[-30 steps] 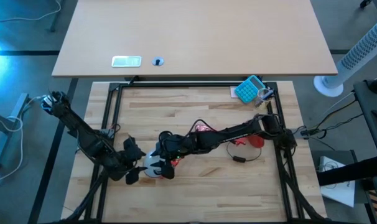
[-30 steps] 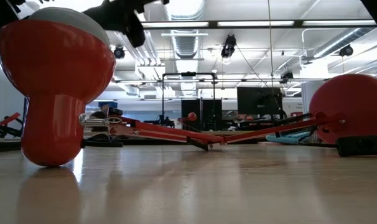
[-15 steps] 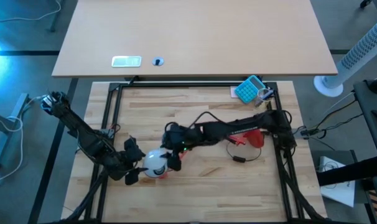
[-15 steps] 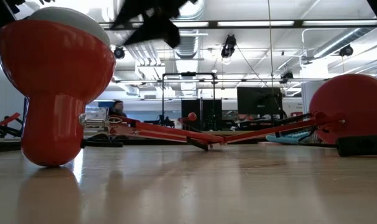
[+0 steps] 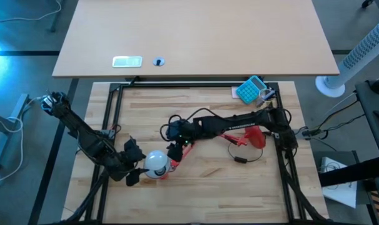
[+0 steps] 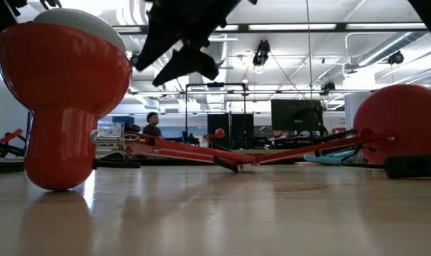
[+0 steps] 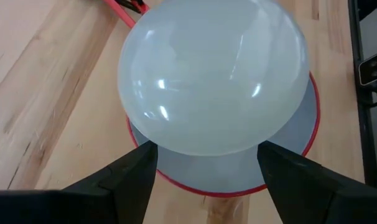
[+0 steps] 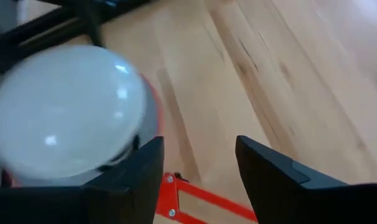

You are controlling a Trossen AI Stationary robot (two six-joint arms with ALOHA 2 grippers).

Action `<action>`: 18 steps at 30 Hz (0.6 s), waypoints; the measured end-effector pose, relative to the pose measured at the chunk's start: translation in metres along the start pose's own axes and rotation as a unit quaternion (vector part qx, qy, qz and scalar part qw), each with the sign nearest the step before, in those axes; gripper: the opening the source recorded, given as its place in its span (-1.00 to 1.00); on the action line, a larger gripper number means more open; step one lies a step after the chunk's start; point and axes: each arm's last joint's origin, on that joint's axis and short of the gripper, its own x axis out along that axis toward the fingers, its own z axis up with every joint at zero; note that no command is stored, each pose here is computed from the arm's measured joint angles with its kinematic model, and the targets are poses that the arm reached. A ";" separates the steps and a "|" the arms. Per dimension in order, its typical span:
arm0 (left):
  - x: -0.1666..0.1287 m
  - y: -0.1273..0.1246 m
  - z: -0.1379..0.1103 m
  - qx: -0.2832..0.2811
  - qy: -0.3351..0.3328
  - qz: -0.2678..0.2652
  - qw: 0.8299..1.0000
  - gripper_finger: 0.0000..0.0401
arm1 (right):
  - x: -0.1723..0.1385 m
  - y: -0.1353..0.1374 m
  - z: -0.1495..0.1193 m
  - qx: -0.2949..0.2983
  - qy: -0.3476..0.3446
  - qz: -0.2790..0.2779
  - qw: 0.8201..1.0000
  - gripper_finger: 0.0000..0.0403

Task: Screw lightbulb
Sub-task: Insert the lightbulb into the orange desk lamp

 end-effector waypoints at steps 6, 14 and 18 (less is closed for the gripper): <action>-0.002 -0.001 0.002 -0.006 0.003 -0.008 1.000 0.33 | 0.014 -0.001 -0.004 0.074 0.005 0.005 0.997 -0.26; -0.003 0.000 0.002 -0.002 0.009 -0.003 1.000 0.32 | 0.018 -0.001 -0.006 0.103 0.015 0.007 0.995 -0.79; -0.003 0.001 0.000 0.002 0.040 -0.011 0.999 0.14 | 0.019 -0.001 -0.007 0.102 0.017 0.006 0.995 -0.98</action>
